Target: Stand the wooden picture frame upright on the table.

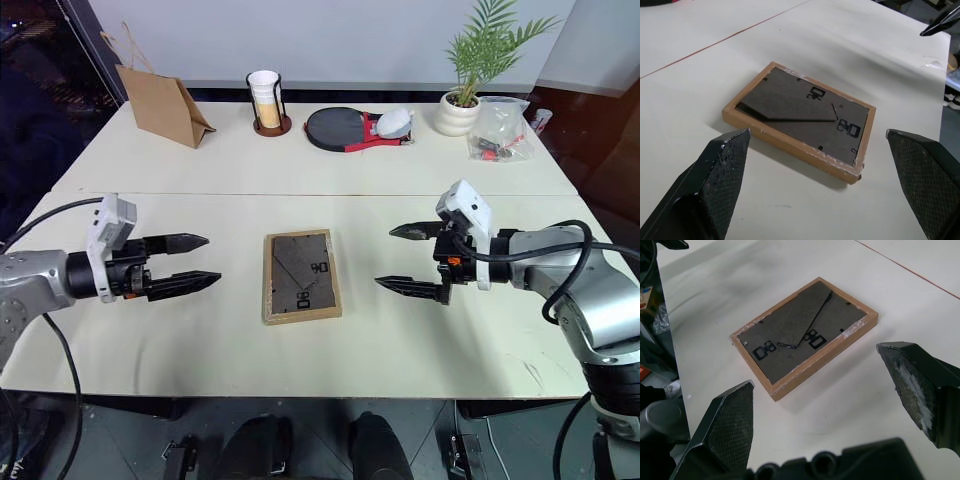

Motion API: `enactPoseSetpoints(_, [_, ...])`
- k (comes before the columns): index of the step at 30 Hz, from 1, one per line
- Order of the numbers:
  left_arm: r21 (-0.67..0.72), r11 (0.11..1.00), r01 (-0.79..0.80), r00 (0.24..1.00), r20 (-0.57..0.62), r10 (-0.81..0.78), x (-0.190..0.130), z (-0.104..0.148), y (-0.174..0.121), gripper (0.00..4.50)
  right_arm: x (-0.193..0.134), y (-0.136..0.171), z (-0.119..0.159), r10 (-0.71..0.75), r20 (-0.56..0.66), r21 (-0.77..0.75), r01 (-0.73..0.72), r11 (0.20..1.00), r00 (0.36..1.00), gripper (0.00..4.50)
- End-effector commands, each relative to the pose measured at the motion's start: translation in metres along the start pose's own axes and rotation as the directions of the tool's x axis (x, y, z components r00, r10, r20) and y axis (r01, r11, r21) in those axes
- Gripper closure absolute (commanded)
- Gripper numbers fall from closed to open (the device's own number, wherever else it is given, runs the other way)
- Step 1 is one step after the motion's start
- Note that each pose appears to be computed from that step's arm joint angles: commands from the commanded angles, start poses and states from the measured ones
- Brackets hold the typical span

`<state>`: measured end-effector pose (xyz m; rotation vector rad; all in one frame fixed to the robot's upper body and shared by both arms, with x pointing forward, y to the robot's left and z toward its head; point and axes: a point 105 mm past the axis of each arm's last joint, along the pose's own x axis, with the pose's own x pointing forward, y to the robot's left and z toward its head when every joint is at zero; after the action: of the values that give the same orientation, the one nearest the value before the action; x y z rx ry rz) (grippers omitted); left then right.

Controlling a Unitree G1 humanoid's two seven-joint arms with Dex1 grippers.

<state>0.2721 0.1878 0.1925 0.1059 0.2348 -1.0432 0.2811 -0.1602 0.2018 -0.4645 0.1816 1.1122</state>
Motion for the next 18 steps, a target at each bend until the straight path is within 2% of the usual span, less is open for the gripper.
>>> enactPoseSetpoints(1, [0.036,0.999,-0.007,1.0,0.025,0.006,0.0003,0.0069,-0.0013,0.0,-0.0019,-0.0029,0.0091,-0.007,0.025,-0.041,0.008,0.999,1.0,0.02])
enactPoseSetpoints(7, [0.017,0.999,0.032,0.999,0.037,-0.033,0.0031,0.0075,-0.0085,0.0,-0.0004,-0.0039,0.0082,-0.002,0.026,-0.043,0.003,0.999,1.0,0.02])
enactPoseSetpoints(18, [0.02,0.999,0.026,1.0,0.017,-0.026,0.004,0.0042,-0.0045,0.0,0.0027,-0.0078,0.0066,-0.016,0.023,-0.049,0.017,0.999,1.0,0.02])
